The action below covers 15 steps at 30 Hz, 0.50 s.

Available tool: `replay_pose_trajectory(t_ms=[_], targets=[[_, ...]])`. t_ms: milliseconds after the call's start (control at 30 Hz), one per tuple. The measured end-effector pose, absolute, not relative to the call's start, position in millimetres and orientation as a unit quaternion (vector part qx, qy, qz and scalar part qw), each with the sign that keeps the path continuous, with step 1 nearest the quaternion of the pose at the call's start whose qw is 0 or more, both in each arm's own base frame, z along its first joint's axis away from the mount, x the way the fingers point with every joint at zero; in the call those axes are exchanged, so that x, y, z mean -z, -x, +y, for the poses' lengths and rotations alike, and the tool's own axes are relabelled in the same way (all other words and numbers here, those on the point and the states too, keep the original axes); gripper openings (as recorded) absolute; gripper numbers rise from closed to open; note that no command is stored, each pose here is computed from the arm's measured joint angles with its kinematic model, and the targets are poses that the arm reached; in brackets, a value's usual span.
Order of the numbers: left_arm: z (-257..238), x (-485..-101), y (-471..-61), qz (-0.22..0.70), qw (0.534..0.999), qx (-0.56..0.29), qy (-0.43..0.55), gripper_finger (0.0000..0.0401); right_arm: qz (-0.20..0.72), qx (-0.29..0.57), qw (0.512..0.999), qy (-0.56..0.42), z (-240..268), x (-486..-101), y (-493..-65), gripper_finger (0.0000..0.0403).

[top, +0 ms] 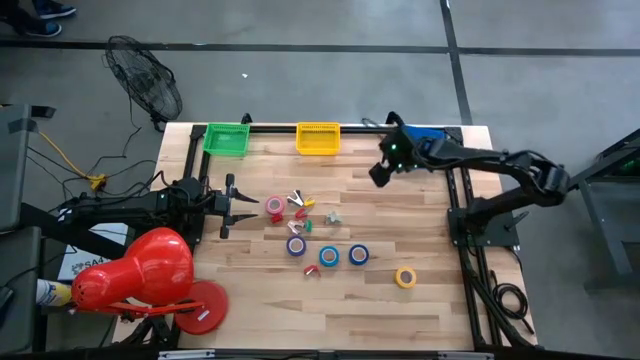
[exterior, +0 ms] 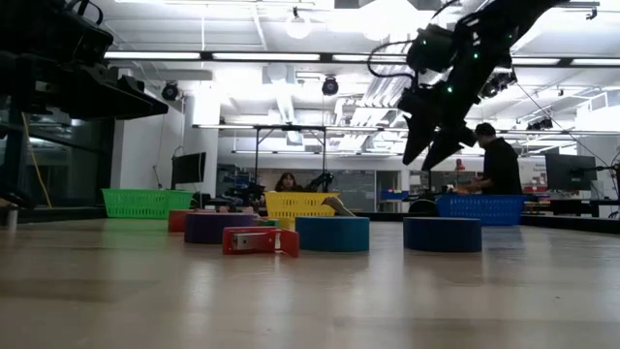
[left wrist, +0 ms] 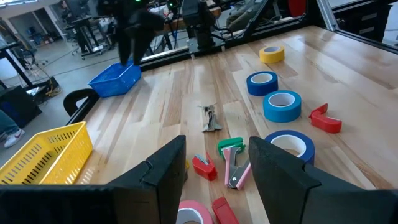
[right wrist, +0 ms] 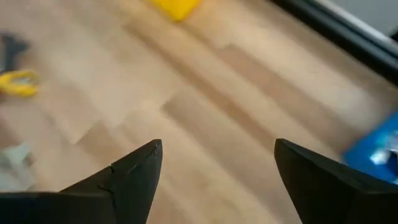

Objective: Pick and place Stapler, Stapler remover, tape
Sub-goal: Put the gray staple remover into the blue bin

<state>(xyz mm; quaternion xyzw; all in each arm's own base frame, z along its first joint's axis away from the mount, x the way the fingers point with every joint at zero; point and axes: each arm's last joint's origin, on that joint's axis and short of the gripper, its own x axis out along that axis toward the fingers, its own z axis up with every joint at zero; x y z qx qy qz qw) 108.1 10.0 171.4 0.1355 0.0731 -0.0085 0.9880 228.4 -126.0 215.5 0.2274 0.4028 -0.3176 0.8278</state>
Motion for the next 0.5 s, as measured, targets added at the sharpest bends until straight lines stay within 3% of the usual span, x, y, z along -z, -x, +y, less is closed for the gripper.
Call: replay_pose_trajectory(t_ms=[200, 500], targets=[[10.0, -171.5, -108.1, 0.073, 0.988, 0.008, -0.136, 0.0172, 0.399, 0.276, 0.841, -0.239, -93.9, -216.3, -244.7, 0.0302], [10.0, -171.5, -108.1, 0.073, 0.988, 0.009, -0.135, 0.0172, 0.414, 0.141, 0.888, -0.141, -38.2, -197.9, -282.6, 0.0302]])
